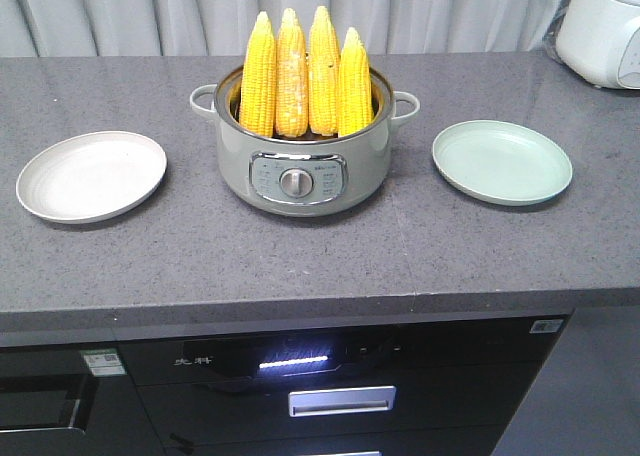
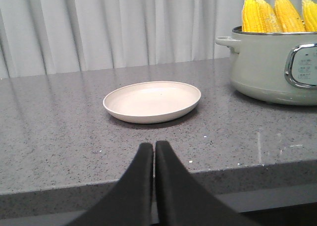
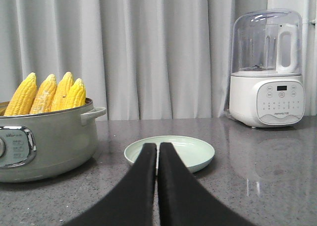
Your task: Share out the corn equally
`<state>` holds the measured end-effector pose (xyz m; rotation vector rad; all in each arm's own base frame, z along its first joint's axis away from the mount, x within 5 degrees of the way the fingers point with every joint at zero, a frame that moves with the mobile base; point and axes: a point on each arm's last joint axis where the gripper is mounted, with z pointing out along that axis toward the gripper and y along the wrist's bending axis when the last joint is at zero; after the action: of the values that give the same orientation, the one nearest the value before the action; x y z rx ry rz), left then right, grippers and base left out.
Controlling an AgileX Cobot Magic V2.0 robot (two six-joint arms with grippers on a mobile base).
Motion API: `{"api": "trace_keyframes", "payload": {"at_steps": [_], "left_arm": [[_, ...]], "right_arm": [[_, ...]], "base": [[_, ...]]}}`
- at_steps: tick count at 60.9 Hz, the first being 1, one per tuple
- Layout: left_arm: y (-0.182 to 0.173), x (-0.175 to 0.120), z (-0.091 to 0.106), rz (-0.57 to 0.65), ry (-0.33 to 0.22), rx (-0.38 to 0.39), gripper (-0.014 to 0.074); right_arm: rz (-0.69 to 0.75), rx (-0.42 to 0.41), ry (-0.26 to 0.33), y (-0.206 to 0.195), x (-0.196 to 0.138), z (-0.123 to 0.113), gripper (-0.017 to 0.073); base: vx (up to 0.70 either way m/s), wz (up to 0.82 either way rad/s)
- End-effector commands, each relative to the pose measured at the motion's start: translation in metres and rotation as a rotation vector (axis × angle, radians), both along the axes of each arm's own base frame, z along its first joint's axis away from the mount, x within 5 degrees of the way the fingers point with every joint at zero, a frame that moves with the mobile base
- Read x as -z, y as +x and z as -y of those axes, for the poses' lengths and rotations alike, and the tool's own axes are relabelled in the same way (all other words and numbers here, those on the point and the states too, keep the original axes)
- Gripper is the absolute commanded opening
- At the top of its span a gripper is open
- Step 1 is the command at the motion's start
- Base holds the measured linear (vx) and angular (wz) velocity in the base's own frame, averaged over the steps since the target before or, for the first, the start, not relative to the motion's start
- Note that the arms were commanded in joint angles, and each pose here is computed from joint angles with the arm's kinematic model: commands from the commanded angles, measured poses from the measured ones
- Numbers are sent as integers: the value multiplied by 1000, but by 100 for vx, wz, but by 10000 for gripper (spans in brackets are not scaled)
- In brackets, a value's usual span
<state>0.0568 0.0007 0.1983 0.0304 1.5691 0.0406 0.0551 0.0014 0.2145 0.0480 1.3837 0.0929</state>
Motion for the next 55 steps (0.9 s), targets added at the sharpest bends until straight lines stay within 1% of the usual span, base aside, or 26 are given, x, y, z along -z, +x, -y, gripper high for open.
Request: {"api": "trace_keyframes", "payload": {"at_steps": [1, 55], "left_arm": [[-2, -7, 1, 88, -9, 8, -7], [-2, -7, 1, 88, -9, 8, -7]], "right_arm": [[66, 3, -17, -1, -4, 0, -1], [65, 3, -17, -1, -4, 0, -1]], "base": [[6, -2], [5, -1]]}}
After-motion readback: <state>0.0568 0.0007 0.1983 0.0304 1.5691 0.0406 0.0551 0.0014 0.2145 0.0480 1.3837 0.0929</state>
